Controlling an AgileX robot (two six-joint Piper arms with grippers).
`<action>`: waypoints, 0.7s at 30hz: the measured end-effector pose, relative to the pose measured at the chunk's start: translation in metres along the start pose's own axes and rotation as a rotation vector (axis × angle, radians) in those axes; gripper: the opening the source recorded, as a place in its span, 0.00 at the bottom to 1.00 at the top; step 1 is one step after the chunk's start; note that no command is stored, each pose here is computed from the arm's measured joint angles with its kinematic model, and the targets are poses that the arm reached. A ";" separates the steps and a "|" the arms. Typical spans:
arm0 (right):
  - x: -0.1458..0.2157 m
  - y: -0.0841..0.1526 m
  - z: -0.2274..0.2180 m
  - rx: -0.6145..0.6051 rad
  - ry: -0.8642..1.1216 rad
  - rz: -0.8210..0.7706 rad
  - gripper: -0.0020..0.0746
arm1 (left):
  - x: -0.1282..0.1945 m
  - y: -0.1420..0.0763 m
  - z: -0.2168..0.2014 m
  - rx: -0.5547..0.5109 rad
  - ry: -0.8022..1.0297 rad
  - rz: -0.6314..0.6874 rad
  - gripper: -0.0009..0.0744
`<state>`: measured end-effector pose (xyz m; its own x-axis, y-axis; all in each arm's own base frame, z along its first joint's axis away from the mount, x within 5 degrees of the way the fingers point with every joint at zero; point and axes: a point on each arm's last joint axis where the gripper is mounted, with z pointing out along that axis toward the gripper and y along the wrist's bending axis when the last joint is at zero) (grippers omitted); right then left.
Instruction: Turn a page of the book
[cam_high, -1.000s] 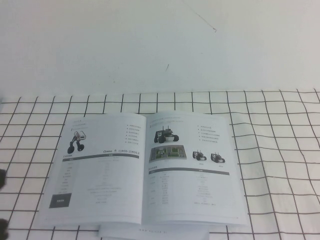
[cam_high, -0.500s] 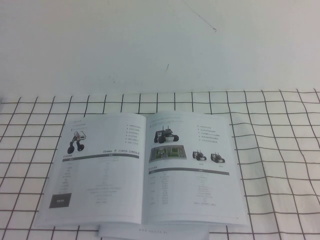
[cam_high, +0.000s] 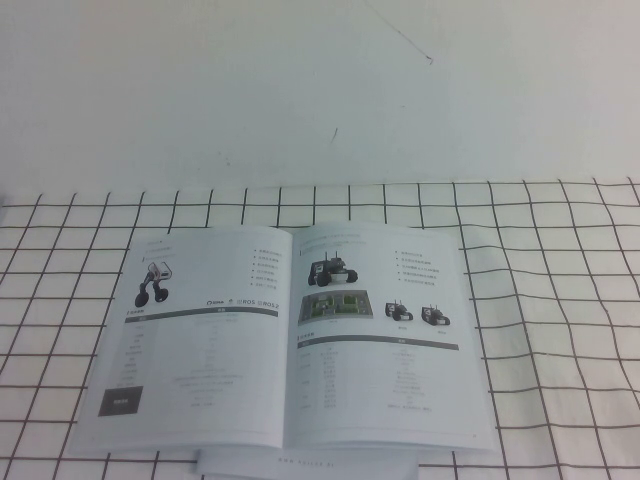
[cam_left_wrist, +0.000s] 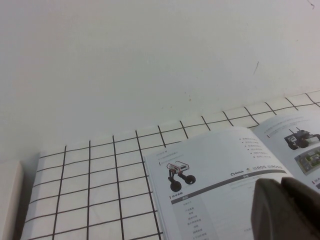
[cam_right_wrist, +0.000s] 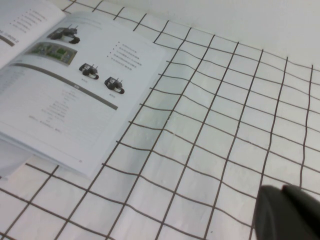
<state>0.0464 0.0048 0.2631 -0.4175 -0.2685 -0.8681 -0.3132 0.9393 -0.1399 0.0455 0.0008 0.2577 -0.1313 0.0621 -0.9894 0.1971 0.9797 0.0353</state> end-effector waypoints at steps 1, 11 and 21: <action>0.000 0.000 0.000 0.000 0.000 0.000 0.03 | 0.000 0.000 0.000 0.000 0.000 0.000 0.01; 0.000 0.000 0.000 0.000 0.000 0.000 0.03 | 0.000 0.000 0.000 0.001 -0.001 0.000 0.01; 0.000 0.000 0.000 0.000 0.001 0.000 0.03 | 0.017 -0.005 0.005 -0.022 0.059 -0.078 0.01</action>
<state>0.0463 0.0048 0.2630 -0.4183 -0.2682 -0.8678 -0.3134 0.9394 -0.1393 0.0467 -0.0044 0.2399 -0.2025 -0.0042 -0.9793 0.1625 0.9860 -0.0379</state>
